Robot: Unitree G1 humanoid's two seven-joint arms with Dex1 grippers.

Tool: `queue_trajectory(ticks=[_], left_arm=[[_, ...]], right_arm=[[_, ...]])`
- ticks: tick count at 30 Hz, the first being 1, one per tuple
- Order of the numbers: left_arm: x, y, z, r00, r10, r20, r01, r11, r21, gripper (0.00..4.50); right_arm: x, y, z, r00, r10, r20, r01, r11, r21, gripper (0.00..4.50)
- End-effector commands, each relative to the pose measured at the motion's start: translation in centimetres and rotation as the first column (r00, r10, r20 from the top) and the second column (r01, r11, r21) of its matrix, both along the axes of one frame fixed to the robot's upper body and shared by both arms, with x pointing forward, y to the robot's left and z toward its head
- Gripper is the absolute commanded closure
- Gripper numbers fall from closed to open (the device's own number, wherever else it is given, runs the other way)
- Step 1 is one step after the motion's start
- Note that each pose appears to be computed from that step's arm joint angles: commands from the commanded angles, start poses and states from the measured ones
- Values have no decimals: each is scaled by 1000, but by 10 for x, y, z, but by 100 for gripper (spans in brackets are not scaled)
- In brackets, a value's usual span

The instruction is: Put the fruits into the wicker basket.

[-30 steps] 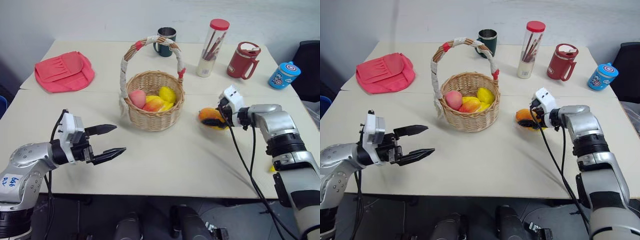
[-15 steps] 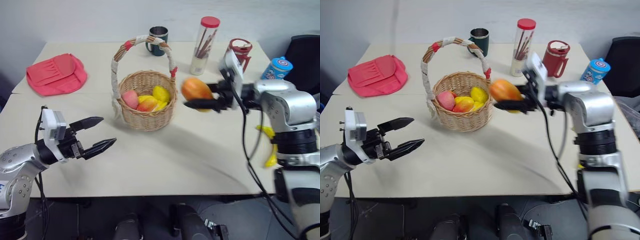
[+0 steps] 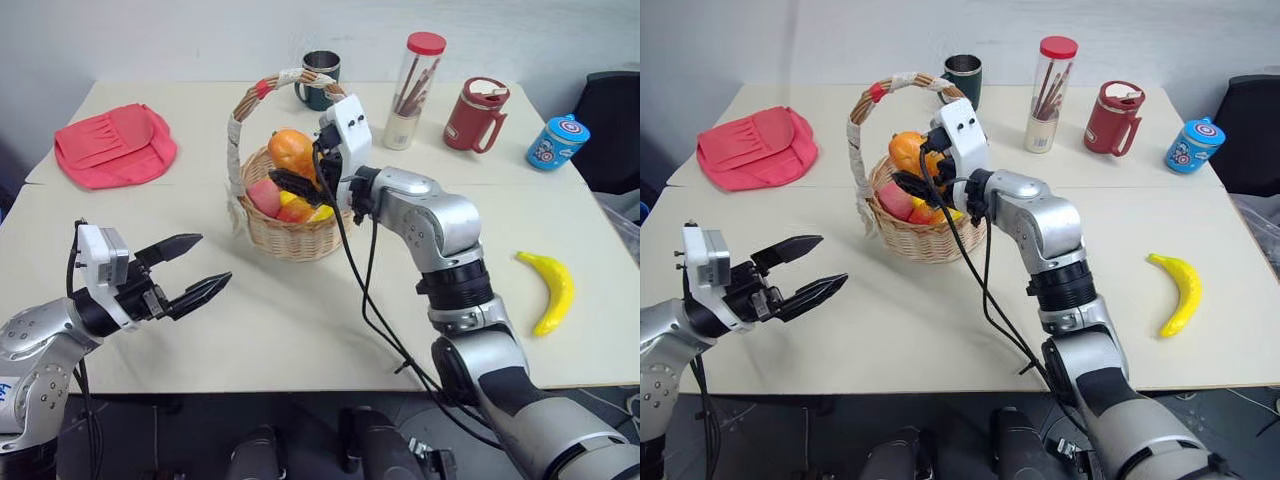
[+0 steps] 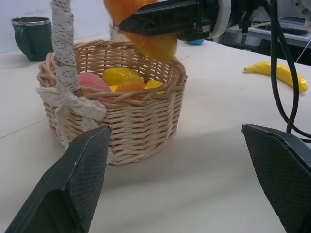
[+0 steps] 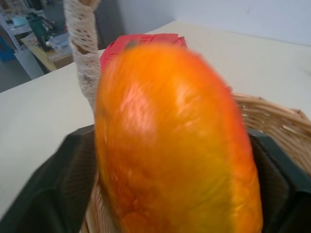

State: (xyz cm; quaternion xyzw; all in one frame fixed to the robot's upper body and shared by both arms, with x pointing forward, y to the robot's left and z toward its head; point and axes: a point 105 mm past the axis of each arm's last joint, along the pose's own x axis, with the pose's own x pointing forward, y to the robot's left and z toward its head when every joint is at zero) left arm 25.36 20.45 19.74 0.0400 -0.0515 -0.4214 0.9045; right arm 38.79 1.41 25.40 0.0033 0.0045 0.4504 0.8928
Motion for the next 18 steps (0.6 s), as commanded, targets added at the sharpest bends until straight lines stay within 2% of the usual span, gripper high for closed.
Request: queue_trajectory(ticks=[1, 6, 11, 15, 18], left_arm=[[-4, -7, 14, 997, -22, 77, 23, 1000, -6, 0], [1, -10, 15, 995, -39, 89, 41, 999, -20, 0], [2, -24, 9, 992, -97, 75, 99, 995, -20, 0], [9, -26, 4, 989, -133, 59, 133, 991, -8, 0], [17, -31, 1, 984, -173, 49, 173, 985, -2, 0]], right_arm=[[-9, 0, 18, 997, 74, 33, -76, 995, 71, 3], [-19, -31, 12, 986, 166, 20, -167, 985, 53, 3], [-58, -96, 2, 968, 229, 105, -232, 973, 12, 3], [-81, -158, -4, 971, 57, 234, -62, 998, 15, 3], [-94, -218, -23, 942, -197, 273, 203, 979, 4, 3]])
